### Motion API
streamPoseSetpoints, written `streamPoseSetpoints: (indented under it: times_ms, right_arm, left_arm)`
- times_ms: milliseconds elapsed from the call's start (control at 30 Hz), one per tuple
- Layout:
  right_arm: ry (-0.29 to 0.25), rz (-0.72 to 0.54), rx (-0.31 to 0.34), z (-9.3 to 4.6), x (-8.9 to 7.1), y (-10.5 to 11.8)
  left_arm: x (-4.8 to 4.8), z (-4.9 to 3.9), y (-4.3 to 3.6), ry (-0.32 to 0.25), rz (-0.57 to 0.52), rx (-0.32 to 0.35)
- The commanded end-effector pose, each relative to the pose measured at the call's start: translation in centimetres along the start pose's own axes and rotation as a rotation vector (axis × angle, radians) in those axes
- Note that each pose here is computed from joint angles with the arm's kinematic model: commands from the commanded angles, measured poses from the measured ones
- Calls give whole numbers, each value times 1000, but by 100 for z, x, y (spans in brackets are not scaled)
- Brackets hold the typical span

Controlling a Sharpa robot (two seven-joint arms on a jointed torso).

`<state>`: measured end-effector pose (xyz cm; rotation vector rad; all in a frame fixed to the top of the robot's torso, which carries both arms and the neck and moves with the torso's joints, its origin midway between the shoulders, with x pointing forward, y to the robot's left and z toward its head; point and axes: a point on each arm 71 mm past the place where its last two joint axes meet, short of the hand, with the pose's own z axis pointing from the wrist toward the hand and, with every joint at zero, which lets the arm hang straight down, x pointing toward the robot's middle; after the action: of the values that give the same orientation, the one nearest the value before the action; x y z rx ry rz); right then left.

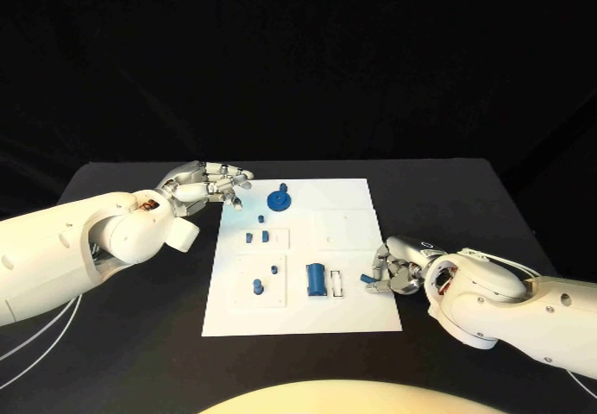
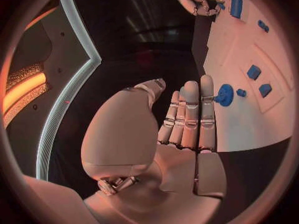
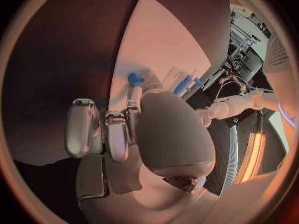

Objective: Assemble the parts on the task board

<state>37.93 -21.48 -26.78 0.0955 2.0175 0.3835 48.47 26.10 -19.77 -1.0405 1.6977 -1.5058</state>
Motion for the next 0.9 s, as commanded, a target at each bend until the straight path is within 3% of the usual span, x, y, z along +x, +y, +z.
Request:
streamPoseSetpoints:
  times_ms: [33, 233, 533, 900]
  right_arm:
    - [86, -14, 90, -22, 187, -120]
    - [125, 127, 114, -89, 188, -83]
    - [108, 279, 78, -143, -17, 96]
    - [198, 368, 53, -66, -3, 317]
  left_arm:
    - [18, 3, -8, 15, -9, 6]
    - [24, 6, -5, 19, -9, 1]
    - [34, 14, -2, 21, -10, -1]
    - [37, 15, -3, 21, -10, -2]
